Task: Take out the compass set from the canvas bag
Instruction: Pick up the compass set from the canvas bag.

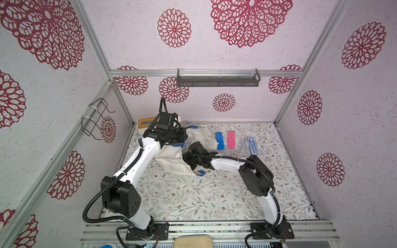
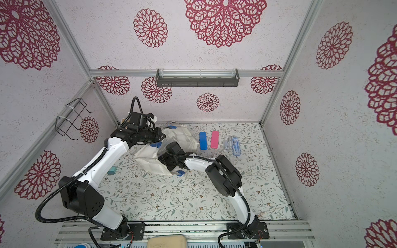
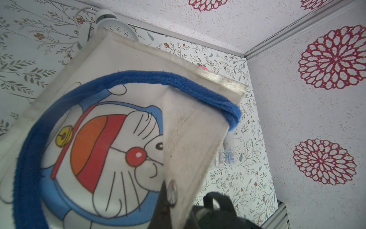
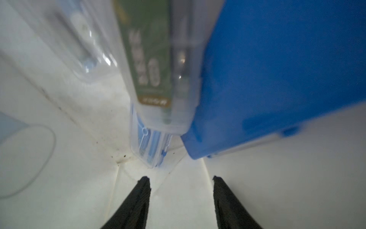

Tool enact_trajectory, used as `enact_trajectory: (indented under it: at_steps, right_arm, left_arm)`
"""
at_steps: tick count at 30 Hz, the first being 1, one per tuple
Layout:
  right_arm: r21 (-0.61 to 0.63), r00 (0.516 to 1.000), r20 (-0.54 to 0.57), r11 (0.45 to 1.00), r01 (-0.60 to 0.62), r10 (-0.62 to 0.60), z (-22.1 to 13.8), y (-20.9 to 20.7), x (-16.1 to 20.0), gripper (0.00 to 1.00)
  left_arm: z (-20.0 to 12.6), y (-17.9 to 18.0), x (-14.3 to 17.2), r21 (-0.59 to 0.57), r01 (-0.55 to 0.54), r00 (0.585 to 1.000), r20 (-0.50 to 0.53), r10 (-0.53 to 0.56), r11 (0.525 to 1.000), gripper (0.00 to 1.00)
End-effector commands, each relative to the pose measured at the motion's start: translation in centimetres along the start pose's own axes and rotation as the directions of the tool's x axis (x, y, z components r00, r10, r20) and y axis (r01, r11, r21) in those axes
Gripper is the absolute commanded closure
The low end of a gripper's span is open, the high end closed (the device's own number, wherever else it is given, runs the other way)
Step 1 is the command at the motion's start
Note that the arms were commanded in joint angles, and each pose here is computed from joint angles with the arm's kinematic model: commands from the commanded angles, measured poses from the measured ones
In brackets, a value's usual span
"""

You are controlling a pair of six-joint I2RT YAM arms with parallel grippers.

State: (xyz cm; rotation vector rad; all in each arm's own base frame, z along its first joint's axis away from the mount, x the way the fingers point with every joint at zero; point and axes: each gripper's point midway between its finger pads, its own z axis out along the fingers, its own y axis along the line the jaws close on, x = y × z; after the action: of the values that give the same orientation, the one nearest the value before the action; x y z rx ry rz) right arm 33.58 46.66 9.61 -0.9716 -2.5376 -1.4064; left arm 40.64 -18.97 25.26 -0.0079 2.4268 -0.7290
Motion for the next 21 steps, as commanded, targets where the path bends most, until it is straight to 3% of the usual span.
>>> enact_trajectory:
  at_steps: [1,7,17,21]
  right_arm:
    - [-0.102,0.995,0.091,0.994,0.049,-0.04,-4.0,3.4,-2.2,0.45]
    - [-0.073,0.983,0.168,0.994,0.086,-0.072,-5.1,3.3,-5.4,0.43]
    - [-0.096,0.977,0.207,0.992,0.08,-0.058,-1.9,5.3,-6.9,0.42]
    - [-0.058,0.976,0.215,0.997,0.041,-0.028,-0.8,4.3,-7.5,0.42]
  left_arm:
    - [-1.9,-1.8,-0.9,0.064,-0.036,0.997,0.068,0.032,0.997,1.0]
    - [-2.2,-1.8,-0.1,0.069,-0.035,0.998,0.053,0.031,0.997,1.0]
    - [-2.0,-2.0,0.1,0.081,-0.021,0.999,0.044,0.017,0.996,1.0]
    - [-2.0,-2.1,0.1,0.085,-0.021,0.999,0.043,0.017,0.996,1.0]
